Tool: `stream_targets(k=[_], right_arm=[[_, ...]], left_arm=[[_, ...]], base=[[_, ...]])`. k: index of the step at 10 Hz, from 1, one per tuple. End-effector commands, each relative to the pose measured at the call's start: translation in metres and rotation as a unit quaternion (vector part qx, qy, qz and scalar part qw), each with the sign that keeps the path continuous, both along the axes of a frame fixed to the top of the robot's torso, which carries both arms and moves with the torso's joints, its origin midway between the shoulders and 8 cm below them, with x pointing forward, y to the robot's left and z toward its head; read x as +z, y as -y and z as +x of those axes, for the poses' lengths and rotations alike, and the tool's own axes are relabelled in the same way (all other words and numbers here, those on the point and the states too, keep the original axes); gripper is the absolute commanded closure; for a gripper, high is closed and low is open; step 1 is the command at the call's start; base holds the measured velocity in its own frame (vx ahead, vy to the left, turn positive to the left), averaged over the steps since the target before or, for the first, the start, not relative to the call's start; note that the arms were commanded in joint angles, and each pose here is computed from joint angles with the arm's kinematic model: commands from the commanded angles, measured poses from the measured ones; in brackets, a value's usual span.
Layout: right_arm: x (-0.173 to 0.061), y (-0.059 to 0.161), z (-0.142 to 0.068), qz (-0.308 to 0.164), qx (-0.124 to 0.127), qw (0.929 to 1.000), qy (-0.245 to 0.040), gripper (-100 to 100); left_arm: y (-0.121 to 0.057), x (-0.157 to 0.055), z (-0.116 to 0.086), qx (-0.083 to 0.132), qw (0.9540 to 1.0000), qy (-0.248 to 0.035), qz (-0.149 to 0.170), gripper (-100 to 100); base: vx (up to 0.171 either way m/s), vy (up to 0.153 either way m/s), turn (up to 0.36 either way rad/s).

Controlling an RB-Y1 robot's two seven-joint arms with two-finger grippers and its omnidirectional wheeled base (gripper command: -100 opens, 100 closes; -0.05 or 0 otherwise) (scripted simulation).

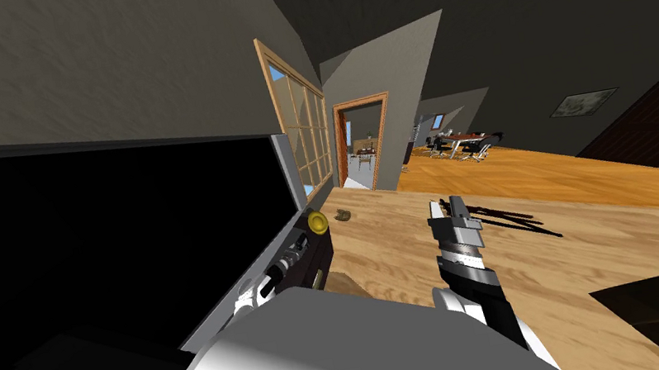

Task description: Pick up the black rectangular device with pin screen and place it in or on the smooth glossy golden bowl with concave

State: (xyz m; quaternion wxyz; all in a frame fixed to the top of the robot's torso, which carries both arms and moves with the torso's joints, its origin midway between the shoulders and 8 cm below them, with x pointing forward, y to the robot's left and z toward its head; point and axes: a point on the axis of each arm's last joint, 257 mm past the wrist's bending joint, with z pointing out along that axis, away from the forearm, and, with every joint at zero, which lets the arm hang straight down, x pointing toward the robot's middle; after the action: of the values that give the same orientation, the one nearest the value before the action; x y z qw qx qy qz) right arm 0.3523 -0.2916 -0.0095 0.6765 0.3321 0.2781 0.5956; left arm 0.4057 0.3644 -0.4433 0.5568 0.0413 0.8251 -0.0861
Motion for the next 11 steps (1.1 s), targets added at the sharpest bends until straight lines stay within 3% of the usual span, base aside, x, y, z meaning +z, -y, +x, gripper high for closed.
stream_targets(k=[1, 2, 3, 4, 8, 9, 10, 11], right_arm=[[0.0, 0.0, 0.0, 0.0, 0.0, 1.0, 0.0, 0], [0.0, 0.0, 0.0, 0.0, 0.0, 1.0, 0.0, 0], [0.0, 0.0, 0.0, 0.0, 0.0, 1.0, 0.0, 0], [0.0, 0.0, 0.0, 0.0, 0.0, 1.0, 0.0, 0], [0.0, 0.0, 0.0, 0.0, 0.0, 1.0, 0.0, 0], [0.0, 0.0, 0.0, 0.0, 0.0, 1.0, 0.0, 0], [0.0, 0.0, 0.0, 0.0, 0.0, 1.0, 0.0, 0], [0.0, 0.0, 0.0, 0.0, 0.0, 1.0, 0.0, 0]], left_arm=[[0.0, 0.0, 0.0, 0.0, 1.0, 0.0, 0.0, 0], [0.01, -0.005, -0.0012, -0.001, 1.0, 0.001, 0.0, -100], [0.005, -0.0023, -0.0001, 0.0, 1.0, 0.0, -0.001, -100], [0.0056, -0.0026, 0.0, 0.0, 1.0, 0.001, -0.001, 100], [0.0055, -0.0025, 0.0001, -0.001, 1.0, 0.001, 0.0, 100], [0.0054, -0.0024, 0.0001, -0.001, 1.0, 0.001, 0.0, 0], [0.0054, -0.0024, 0.0001, -0.001, 1.0, 0.001, 0.0, 100], [0.0053, -0.0024, 0.0001, 0.0, 1.0, 0.001, 0.0, 0]], base=[[0.0, 0.0, 0.0], [0.077, 0.012, 0.005], [0.05, 0.007, 0.0], [0.006, 0.001, 0.0], [0.0, 0.0, 0.0], [0.0, 0.0, 0.0], [0.0, 0.0, 0.0], [0.0, 0.0, 0.0]])
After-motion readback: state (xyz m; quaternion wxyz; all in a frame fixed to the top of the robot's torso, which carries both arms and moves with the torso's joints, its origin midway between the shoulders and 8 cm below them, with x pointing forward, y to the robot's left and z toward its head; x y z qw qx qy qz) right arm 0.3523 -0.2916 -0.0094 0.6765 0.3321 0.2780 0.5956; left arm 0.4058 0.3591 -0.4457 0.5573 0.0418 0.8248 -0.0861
